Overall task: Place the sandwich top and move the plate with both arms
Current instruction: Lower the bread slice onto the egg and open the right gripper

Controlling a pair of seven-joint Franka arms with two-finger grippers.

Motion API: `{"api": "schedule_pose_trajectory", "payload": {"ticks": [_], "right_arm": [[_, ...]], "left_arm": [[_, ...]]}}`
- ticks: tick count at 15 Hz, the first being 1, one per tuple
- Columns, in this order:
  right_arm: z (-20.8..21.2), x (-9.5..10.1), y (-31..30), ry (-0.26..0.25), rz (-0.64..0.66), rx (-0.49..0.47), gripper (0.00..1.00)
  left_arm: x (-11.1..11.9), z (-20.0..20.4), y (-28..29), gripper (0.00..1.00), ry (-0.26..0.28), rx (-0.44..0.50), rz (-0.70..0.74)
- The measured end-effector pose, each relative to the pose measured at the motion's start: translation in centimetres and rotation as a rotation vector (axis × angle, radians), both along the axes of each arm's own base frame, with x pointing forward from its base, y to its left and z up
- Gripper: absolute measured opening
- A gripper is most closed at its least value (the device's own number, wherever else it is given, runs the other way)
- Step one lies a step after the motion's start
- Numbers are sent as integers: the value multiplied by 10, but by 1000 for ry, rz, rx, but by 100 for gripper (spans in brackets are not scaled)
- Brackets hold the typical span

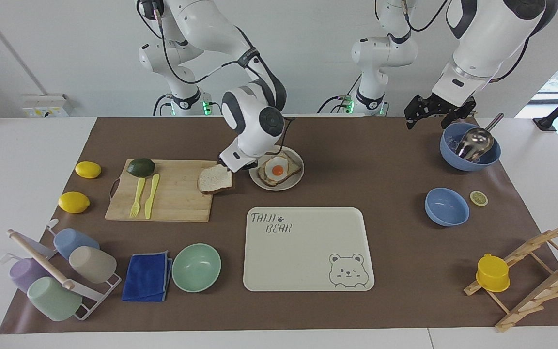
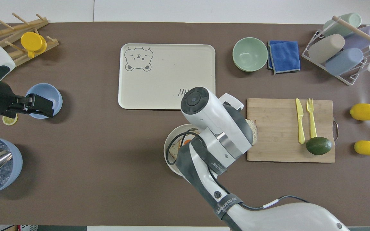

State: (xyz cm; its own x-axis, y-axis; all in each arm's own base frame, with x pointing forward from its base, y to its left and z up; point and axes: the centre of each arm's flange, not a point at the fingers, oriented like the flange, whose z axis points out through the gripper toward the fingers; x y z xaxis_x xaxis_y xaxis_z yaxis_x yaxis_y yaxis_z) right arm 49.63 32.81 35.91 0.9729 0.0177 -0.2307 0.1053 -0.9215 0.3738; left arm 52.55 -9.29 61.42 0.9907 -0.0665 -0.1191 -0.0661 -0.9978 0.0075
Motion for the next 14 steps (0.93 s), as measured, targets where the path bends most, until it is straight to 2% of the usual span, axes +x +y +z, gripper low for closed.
{"api": "schedule_pose_trajectory", "payload": {"ticks": [3, 9, 14], "right_arm": [[19, -13, 47, -28, 65, 24, 8], [23, -13, 83, -49, -3, 107, 8], [17, -42, 115, -54, -21, 113, 8]], "left_arm": [[0, 0, 0, 100, 0, 0, 0], [0, 0, 0, 100, 0, 0, 0], [0, 0, 0, 100, 0, 0, 0]]}}
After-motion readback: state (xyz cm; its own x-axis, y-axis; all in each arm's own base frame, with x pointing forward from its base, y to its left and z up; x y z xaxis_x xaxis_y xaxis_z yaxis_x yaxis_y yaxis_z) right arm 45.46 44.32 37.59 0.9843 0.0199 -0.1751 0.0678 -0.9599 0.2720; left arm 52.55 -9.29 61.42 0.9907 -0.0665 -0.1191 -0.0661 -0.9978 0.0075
